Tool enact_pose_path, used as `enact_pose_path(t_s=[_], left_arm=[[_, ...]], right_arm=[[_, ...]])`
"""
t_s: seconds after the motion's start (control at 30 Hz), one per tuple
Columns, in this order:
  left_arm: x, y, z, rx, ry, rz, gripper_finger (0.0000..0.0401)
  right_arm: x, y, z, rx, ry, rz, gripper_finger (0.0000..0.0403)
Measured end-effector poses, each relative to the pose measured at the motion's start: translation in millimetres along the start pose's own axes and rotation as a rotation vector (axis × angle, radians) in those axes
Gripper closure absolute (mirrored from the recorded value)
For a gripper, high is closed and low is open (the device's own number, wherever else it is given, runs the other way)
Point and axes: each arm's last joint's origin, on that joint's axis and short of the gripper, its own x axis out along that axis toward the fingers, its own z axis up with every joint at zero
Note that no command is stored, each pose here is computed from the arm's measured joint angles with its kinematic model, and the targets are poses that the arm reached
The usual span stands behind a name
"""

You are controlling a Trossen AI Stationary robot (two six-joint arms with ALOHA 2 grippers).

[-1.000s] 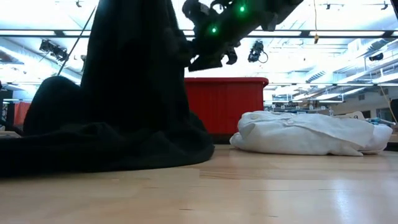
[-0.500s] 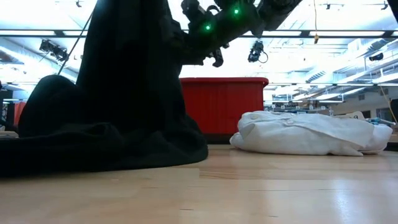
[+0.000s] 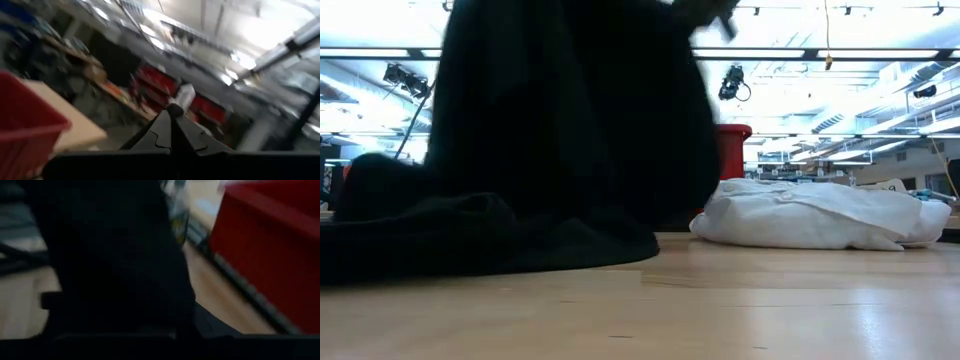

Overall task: Fold laundry
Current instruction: Fold the black shirt

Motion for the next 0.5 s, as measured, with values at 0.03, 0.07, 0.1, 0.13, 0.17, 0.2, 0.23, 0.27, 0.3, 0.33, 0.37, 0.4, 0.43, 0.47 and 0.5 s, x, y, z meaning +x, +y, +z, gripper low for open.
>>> enact_pose_path(t_s=[0.03, 0.07, 0.1, 0.13, 0.17, 0.2, 0.23, 0.27, 0.3, 0.33, 0.37, 0.4, 0.43, 0.47, 0.5], left_arm=[[-6, 4, 2, -0.018, 0.037, -0.016, 0.0397], [-12, 9, 4, -0.045, 0.072, -0.037, 0.0397], [-17, 13, 6, -0.079, 0.101, -0.057, 0.0397], [-21, 16, 8, -0.116, 0.128, -0.081, 0.0397], [-25, 19, 10, -0.152, 0.148, -0.099, 0.0397], [-27, 21, 11, -0.177, 0.164, -0.111, 0.0397], [-29, 22, 11, -0.191, 0.174, -0.113, 0.0397], [-29, 23, 11, -0.196, 0.18, -0.112, 0.0397], [-29, 23, 10, -0.188, 0.189, -0.107, 0.0397], [-27, 22, 6, -0.168, 0.208, -0.099, 0.0397], [-24, 20, 0, -0.142, 0.227, -0.085, 0.0397], [-21, 19, -6, -0.111, 0.248, -0.067, 0.0398], [-18, 19, -13, -0.076, 0.273, -0.046, 0.0398], [-15, 18, -20, -0.046, 0.298, -0.023, 0.0399], [-11, 18, -27, -0.016, 0.326, 0.001, 0.0399]], right_arm=[[-18, -7, 9, -0.005, -0.029, 0.004, 0.0393], [-35, -16, 17, -0.007, -0.063, 0.006, 0.0393], [-50, -23, 24, -0.006, -0.094, 0.011, 0.0393], [-64, -30, 30, -0.003, -0.128, 0.023, 0.0393], [-78, -38, 35, 0.005, -0.163, 0.039, 0.0393], [-90, -44, 39, 0.01, -0.194, 0.064, 0.0393], [-102, -51, 43, 0.011, -0.22, 0.095, 0.0392], [-112, -57, 45, 0.011, -0.238, 0.124, 0.0392], [-119, -61, 45, 0.012, -0.244, 0.152, 0.0392], [-124, -64, 45, 0.019, -0.241, 0.178, 0.0392], [-127, -66, 43, 0.034, -0.225, 0.198, 0.0392], [-130, -68, 41, 0.053, -0.204, 0.216, 0.0393], [-130, -69, 39, 0.071, -0.177, 0.231, 0.0393], [-130, -69, 36, 0.083, -0.137, 0.248, 0.0395], [-132, -70, 33, 0.089, -0.075, 0.256, 0.0395]])
